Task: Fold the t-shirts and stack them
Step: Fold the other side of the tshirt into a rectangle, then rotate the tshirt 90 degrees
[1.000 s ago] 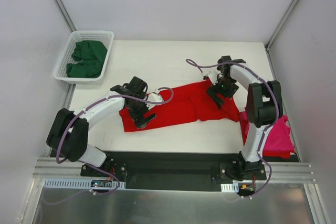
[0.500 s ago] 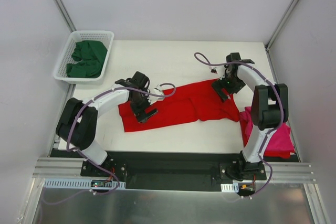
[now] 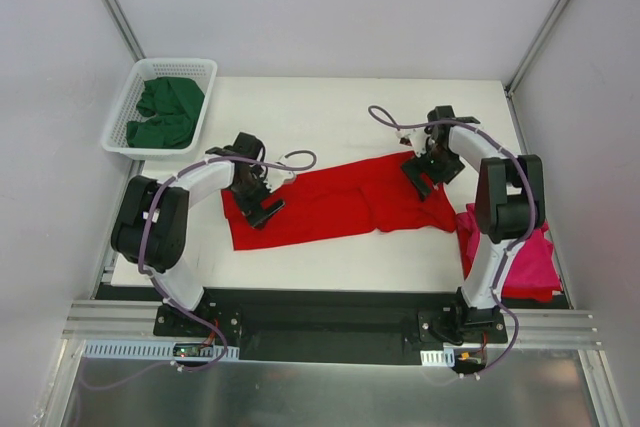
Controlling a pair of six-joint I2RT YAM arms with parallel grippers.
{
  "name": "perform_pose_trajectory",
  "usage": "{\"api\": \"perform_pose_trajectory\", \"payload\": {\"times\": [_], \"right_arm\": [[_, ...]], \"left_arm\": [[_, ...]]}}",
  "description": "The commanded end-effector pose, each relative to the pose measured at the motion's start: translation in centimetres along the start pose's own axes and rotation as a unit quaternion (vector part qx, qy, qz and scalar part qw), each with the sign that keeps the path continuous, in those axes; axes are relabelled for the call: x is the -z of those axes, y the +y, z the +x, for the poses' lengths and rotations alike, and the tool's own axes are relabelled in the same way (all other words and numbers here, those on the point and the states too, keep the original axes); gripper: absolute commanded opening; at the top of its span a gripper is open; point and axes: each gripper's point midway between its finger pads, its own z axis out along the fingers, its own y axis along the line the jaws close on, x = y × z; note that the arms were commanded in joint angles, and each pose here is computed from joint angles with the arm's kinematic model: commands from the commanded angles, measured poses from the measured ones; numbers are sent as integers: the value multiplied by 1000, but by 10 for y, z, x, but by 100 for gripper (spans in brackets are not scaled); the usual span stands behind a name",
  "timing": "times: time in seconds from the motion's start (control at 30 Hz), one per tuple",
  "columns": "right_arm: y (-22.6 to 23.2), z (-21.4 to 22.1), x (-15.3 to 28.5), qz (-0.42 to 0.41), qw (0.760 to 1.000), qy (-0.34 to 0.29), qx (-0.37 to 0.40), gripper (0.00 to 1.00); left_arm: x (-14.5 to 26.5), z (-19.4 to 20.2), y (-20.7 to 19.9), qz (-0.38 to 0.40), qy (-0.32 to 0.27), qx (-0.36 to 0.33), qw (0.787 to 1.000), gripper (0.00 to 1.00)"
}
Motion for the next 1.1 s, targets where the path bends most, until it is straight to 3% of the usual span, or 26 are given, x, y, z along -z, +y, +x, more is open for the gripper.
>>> {"api": "perform_pose_trajectory", "payload": {"times": [0.0,0.63,1.07], "right_arm": [[-7,1,2,10,1000,15,5,96],[-67,-29,13,114,992,19,53,96],[-68,-40,-12,101,994,17,48,96]], "left_arm": [[-7,17,-25,46,9,4,999,99],[12,38,-49,32,-11,13,999,99],[24,40,-50,4,-27,16,1000,99]]}}
